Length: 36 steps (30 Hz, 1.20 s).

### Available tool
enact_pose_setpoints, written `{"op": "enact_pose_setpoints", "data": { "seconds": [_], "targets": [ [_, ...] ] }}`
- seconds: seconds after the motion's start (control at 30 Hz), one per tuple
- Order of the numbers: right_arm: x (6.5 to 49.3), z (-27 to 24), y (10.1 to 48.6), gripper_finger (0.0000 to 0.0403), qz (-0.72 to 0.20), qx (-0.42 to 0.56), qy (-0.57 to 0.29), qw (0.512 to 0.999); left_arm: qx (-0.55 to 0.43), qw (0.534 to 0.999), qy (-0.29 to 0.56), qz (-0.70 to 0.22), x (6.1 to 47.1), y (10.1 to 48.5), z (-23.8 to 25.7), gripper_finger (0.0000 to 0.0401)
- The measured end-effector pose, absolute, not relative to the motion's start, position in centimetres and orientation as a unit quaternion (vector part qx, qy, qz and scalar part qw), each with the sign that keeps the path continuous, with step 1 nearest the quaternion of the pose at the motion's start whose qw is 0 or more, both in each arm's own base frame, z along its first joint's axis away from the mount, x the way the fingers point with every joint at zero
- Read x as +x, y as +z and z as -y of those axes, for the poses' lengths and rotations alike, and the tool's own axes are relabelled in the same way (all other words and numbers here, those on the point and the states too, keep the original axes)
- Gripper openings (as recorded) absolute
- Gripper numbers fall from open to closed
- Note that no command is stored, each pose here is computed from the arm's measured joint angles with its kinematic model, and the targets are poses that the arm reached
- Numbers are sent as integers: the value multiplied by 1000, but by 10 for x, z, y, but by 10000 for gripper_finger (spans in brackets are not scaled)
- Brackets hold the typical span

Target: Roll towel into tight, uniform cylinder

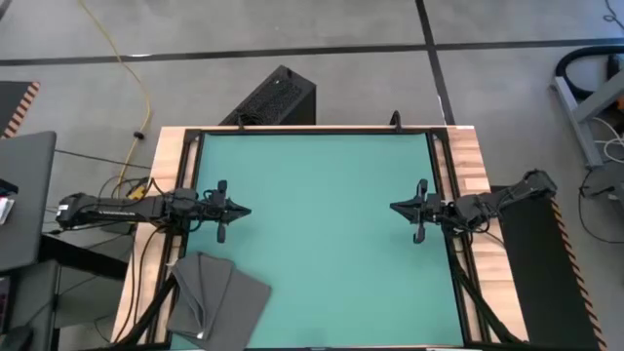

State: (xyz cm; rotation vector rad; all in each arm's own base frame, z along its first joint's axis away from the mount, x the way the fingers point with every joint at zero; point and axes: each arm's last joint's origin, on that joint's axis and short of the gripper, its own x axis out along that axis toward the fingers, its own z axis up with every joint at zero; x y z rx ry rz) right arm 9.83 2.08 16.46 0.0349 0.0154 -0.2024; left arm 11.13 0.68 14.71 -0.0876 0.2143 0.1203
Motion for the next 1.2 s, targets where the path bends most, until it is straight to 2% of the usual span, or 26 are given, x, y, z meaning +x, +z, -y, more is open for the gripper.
{"op": "enact_pose_setpoints", "data": {
  "seconds": [0.8, 1.0, 1.2],
  "targets": [
    [98, -21, 165, 43, -8, 17, -101, 995, -44, 991, 60, -107, 111, 147, -7, 0],
    [98, -21, 170, 43, 3, -100, -103, 990, -44, 992, 60, -107, 111, 147, -7, 0],
    [98, -21, 172, 43, 12, -104, -103, 989, -28, 994, 64, -86, 112, 151, -7, 0]
  ]
}}
